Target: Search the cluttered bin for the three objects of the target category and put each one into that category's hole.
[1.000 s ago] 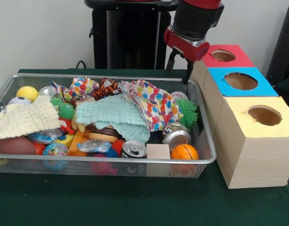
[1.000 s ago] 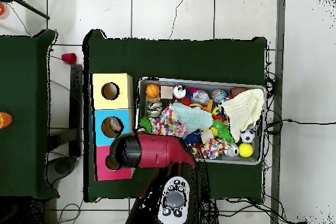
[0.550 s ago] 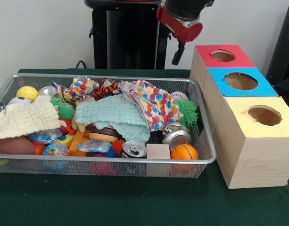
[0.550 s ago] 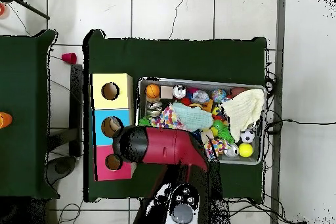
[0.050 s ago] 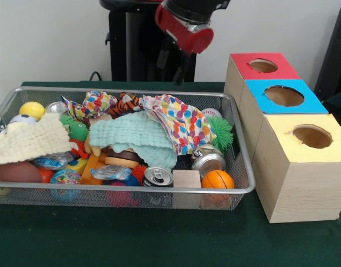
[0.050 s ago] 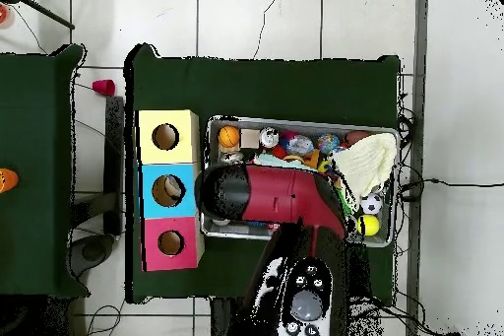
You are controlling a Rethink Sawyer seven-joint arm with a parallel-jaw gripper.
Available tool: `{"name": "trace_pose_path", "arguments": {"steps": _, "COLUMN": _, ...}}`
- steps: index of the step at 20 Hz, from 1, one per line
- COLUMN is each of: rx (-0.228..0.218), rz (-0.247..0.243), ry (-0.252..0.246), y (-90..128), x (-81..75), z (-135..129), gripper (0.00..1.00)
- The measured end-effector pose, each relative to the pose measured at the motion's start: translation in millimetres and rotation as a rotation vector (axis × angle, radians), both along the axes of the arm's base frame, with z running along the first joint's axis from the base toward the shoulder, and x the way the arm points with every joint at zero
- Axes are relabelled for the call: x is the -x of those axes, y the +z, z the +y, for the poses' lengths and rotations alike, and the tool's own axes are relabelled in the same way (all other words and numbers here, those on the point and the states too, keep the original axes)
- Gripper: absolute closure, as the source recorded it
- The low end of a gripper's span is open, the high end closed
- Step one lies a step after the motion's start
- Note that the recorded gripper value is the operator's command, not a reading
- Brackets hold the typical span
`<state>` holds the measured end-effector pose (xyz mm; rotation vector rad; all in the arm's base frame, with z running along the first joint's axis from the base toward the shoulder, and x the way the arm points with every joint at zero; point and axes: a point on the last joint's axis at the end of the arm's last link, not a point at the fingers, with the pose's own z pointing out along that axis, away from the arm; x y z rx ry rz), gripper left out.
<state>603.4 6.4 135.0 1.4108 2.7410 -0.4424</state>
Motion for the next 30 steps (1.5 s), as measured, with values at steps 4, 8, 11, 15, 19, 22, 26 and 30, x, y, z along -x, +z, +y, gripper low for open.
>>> {"name": "trace_pose_path", "arguments": {"steps": 4, "rx": 0.019, "rz": -0.008, "ry": -0.014, "y": -8, "x": -13.6, "z": -29, "gripper": 0.00}}
{"name": "trace_pose_path", "arguments": {"steps": 8, "rx": 0.033, "rz": -0.014, "ry": -0.032, "y": -25, "x": -31.4, "z": -66, "gripper": 0.00}}
{"name": "trace_pose_path", "arguments": {"steps": 11, "rx": 0.036, "rz": -0.020, "ry": -0.039, "y": -36, "x": -40.9, "z": -83, "gripper": 0.00}}
{"name": "trace_pose_path", "arguments": {"steps": 15, "rx": 0.042, "rz": -0.040, "ry": -0.041, "y": -55, "x": -58.8, "z": -100, "gripper": 0.00}}
{"name": "trace_pose_path", "arguments": {"steps": 19, "rx": 0.048, "rz": -0.057, "ry": -0.031, "y": -72, "x": -72.8, "z": -106, "gripper": 0.00}}
{"name": "trace_pose_path", "arguments": {"steps": 22, "rx": 0.050, "rz": -0.065, "ry": -0.020, "y": -85, "x": -84.0, "z": -107, "gripper": 0.00}}
{"name": "trace_pose_path", "arguments": {"steps": 26, "rx": 0.043, "rz": -0.083, "ry": -0.006, "y": -102, "x": -102.5, "z": -104, "gripper": 0.00}}
{"name": "trace_pose_path", "arguments": {"steps": 30, "rx": 0.033, "rz": -0.099, "ry": -0.001, "y": -111, "x": -115.2, "z": -103, "gripper": 0.00}}
